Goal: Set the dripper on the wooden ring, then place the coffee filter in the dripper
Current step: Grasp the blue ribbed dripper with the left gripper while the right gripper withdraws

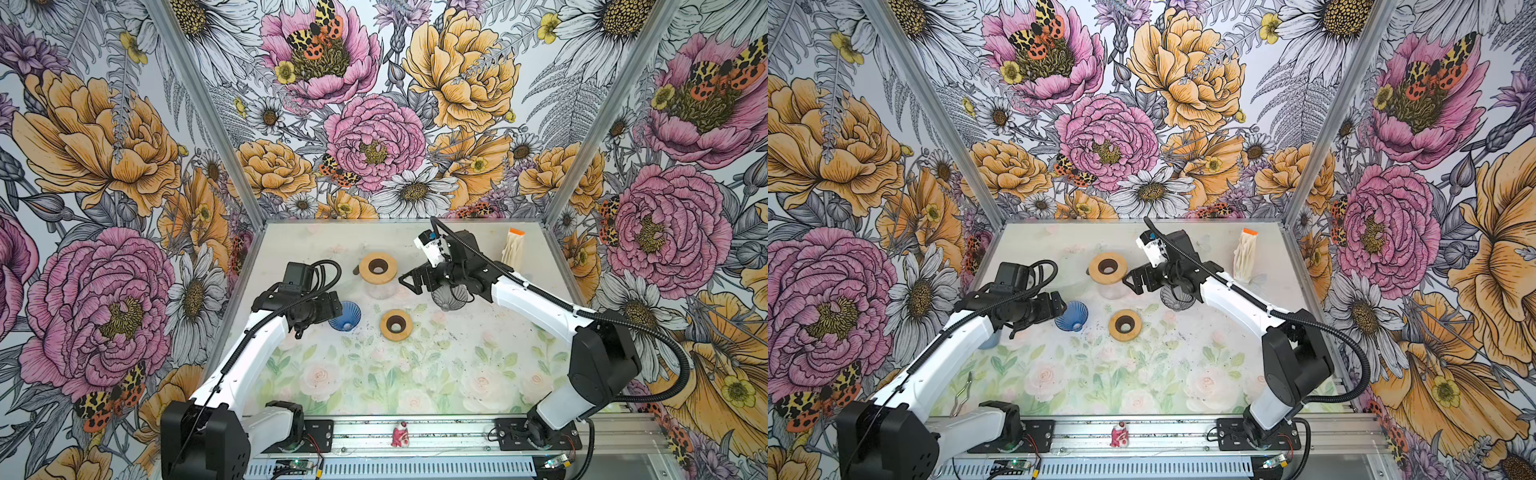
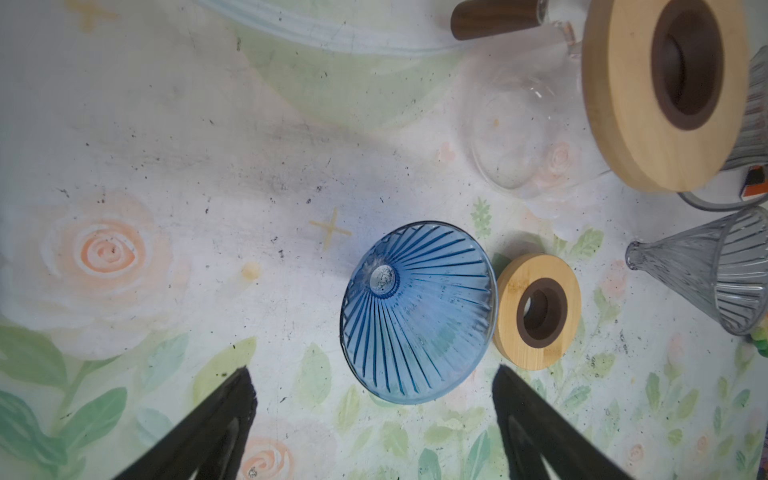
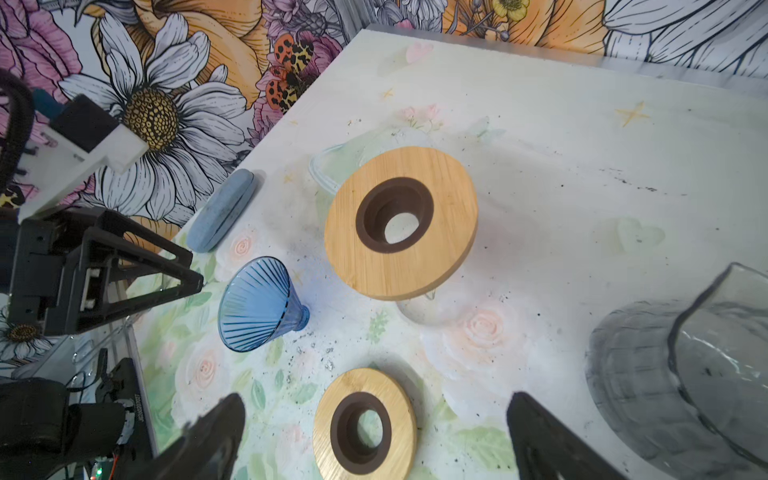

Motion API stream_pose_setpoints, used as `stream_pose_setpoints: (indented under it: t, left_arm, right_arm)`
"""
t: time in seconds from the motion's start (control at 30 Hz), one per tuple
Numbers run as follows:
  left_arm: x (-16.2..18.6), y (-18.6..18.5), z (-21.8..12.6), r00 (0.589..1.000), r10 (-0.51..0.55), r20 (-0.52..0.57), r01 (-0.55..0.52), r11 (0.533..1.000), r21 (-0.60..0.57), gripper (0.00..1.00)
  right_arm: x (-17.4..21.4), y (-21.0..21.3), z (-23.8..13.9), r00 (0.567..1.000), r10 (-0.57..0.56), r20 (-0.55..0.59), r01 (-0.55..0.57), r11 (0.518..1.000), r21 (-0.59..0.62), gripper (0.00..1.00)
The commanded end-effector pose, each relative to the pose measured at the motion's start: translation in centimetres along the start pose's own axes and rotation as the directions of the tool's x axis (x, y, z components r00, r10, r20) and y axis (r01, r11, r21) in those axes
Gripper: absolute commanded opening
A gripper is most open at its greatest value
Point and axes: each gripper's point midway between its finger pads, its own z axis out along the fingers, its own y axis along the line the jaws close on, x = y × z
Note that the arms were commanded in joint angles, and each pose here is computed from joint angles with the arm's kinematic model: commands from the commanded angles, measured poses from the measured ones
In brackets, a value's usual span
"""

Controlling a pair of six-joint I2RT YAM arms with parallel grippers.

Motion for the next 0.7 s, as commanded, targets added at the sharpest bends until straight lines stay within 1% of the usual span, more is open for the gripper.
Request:
stream_pose_setpoints:
  t: [0.0, 0.17, 0.27, 0.4, 0.57, 0.67]
  left_arm:
    - [0.9, 0.9, 0.9, 0.999, -0.046, -0.022, 0.045, 0.998, -0.044, 0.9]
    - [1.3, 1.3, 2.0, 0.998, -0.045, -0.037, 0.043, 0.997, -0.065, 0.88]
    - [1.2, 1.3, 2.6, 0.998, -0.038, -0.047, 0.035, 0.997, -0.068, 0.85]
    - [0.8, 1.0, 3.4, 0.998, -0.035, -0.046, 0.032, 0.998, -0.054, 0.81]
    - [0.4, 0.7, 4.8, 0.997, -0.055, -0.059, 0.053, 0.998, -0.034, 0.74]
    - [0.3, 0.6, 5.6, 0.996, -0.052, -0.072, 0.05, 0.998, -0.029, 0.71]
  right_arm:
    - [0.8, 1.5, -0.6, 0.994, -0.108, -0.003, 0.108, 0.994, 0.003, 0.99]
    - [4.0, 4.1, 0.7, 0.976, -0.211, -0.058, 0.209, 0.977, -0.046, 0.99]
    - [5.2, 5.1, 1.4, 0.97, -0.237, -0.057, 0.233, 0.97, -0.068, 0.99]
    - [6.1, 5.9, 2.2, 0.962, -0.272, -0.017, 0.27, 0.96, -0.078, 0.99]
    - [6.3, 6.4, 2.4, 0.949, -0.306, 0.072, 0.31, 0.948, -0.064, 0.99]
    - [6.4, 6.2, 2.3, 0.946, -0.313, 0.079, 0.317, 0.947, -0.047, 0.99]
